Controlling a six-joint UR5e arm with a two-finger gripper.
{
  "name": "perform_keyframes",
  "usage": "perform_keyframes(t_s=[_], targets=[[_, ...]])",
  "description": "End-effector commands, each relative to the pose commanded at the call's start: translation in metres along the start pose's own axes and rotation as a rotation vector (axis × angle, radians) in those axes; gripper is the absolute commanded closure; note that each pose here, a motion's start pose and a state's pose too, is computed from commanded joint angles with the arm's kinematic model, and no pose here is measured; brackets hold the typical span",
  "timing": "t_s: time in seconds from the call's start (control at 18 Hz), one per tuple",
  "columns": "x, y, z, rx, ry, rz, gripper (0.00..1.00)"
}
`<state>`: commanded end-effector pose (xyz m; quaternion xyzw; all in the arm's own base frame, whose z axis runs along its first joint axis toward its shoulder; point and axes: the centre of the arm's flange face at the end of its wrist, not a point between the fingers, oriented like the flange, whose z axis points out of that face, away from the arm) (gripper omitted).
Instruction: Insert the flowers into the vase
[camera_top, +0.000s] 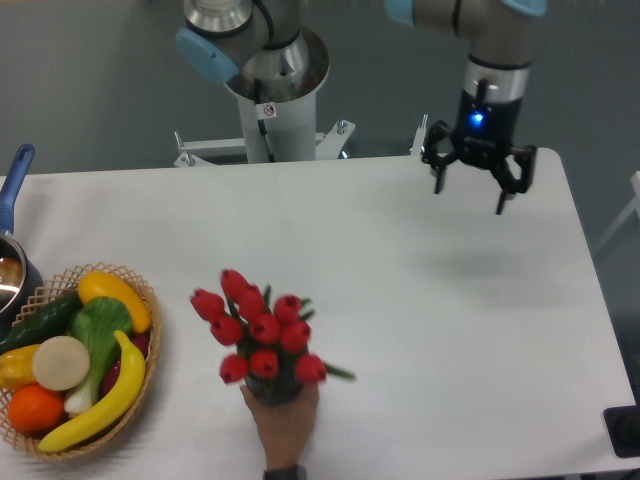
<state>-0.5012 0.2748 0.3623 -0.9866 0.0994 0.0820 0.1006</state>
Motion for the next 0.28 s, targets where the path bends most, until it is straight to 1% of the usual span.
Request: perform_keyframes(t_s=[0.06,0.17,0.28], targets=[[-0.009,-0.004,0.005,-0.05,0.02,0.027,0.0],[-0.022,-0.023,0.002,-0.129,0.062,0.07,0.0],[-0.039,-0.034,-0.002,-0.144,0.099,0.083,0.0]])
